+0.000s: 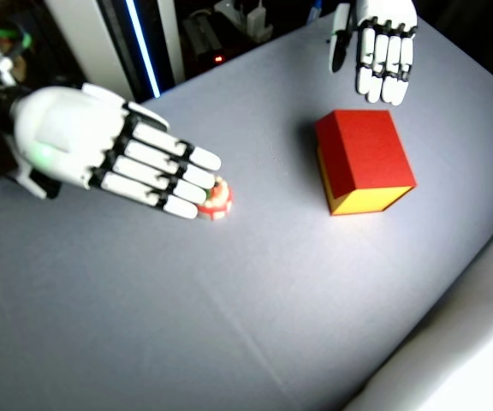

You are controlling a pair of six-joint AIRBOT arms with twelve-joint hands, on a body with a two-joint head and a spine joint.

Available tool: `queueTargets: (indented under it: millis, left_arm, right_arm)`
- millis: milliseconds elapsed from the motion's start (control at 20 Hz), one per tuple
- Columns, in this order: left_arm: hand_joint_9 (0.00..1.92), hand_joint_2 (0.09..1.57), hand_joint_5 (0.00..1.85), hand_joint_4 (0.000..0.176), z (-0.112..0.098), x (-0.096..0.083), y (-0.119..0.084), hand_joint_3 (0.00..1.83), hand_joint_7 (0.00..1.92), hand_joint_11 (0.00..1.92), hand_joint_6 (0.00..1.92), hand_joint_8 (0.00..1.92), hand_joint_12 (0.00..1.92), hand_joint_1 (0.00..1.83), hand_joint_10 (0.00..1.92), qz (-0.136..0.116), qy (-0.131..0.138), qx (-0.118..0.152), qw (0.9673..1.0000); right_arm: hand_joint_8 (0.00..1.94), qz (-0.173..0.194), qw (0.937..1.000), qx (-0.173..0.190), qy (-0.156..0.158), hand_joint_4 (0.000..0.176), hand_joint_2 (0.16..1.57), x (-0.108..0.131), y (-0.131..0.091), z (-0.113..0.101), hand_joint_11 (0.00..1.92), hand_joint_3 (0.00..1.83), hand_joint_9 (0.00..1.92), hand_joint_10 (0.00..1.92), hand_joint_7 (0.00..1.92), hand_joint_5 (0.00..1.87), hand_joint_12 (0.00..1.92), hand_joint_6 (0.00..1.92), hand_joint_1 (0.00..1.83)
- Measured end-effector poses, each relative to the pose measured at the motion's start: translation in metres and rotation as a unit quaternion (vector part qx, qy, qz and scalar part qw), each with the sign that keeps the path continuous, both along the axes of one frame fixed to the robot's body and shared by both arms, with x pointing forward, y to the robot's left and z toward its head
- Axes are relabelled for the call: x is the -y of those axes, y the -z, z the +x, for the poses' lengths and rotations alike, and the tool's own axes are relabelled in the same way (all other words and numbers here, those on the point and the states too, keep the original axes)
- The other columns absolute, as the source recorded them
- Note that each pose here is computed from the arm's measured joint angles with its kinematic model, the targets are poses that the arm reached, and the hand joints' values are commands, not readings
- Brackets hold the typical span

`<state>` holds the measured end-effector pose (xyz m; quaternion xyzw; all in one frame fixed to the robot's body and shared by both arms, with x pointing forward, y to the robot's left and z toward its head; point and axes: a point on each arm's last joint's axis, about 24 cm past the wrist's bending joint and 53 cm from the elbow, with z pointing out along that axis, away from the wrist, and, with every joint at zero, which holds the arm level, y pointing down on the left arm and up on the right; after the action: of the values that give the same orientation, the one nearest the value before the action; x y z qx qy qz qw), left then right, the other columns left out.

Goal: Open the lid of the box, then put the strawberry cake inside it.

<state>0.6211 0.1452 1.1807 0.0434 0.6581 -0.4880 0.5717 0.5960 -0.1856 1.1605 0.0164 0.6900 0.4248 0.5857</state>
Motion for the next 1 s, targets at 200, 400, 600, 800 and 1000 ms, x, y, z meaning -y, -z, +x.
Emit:
queueTargets:
  millis: [200, 400, 600, 800, 1000]
  left_arm:
    - [0.0, 1.24, 0.0, 0.048, 0.0, 0.003, 0.004, 0.0, 0.0, 0.0, 0.0, 0.0, 0.0, 0.54, 0.0, 0.0, 0.003, -0.004, 1.0]
    - [0.0, 1.2, 0.0, 0.065, 0.009, 0.011, -0.001, 0.0, 0.0, 0.0, 0.0, 0.0, 0.0, 0.69, 0.0, -0.014, 0.002, 0.003, 0.9999]
    - [0.0, 1.15, 0.0, 0.168, 0.022, 0.027, -0.004, 0.0, 0.0, 0.0, 0.0, 0.0, 0.0, 0.82, 0.0, -0.028, 0.003, 0.008, 0.9996]
    - [0.0, 1.12, 0.0, 0.176, 0.038, 0.037, -0.002, 0.0, 0.0, 0.0, 0.0, 0.0, 0.0, 1.01, 0.0, -0.029, -0.007, 0.004, 0.9995]
    - [0.0, 1.14, 0.0, 0.176, 0.046, 0.048, 0.001, 0.0, 0.0, 0.0, 0.0, 0.0, 0.0, 0.98, 0.0, -0.031, -0.01, -0.004, 0.9995]
  right_arm:
    - [0.0, 0.001, 1.0, 0.0, 0.003, 0.0, 1.22, 0.002, 0.0, 0.001, 0.0, 0.01, 0.0, 0.0, 0.0, 0.0, 0.0, 0.0, 0.5]
    - [0.0, 0.001, 1.0, 0.0, 0.003, 0.0, 1.24, 0.002, 0.0, 0.001, 0.0, 0.01, 0.0, 0.0, 0.0, 0.0, 0.0, 0.0, 0.5]
    - [0.0, 0.002, 1.0, -0.002, 0.005, 0.0, 1.24, 0.002, 0.001, 0.001, 0.0, 0.01, 0.0, 0.0, 0.0, 0.0, 0.0, 0.0, 0.53]
    - [0.0, 0.002, 1.0, -0.002, 0.005, 0.0, 1.25, 0.002, 0.001, 0.002, 0.0, 0.01, 0.0, 0.0, 0.0, 0.0, 0.0, 0.0, 0.47]
    - [0.0, 0.001, 1.0, -0.003, 0.006, 0.0, 1.24, 0.003, 0.002, 0.001, 0.0, 0.0, 0.0, 0.0, 0.0, 0.0, 0.0, 0.0, 0.5]
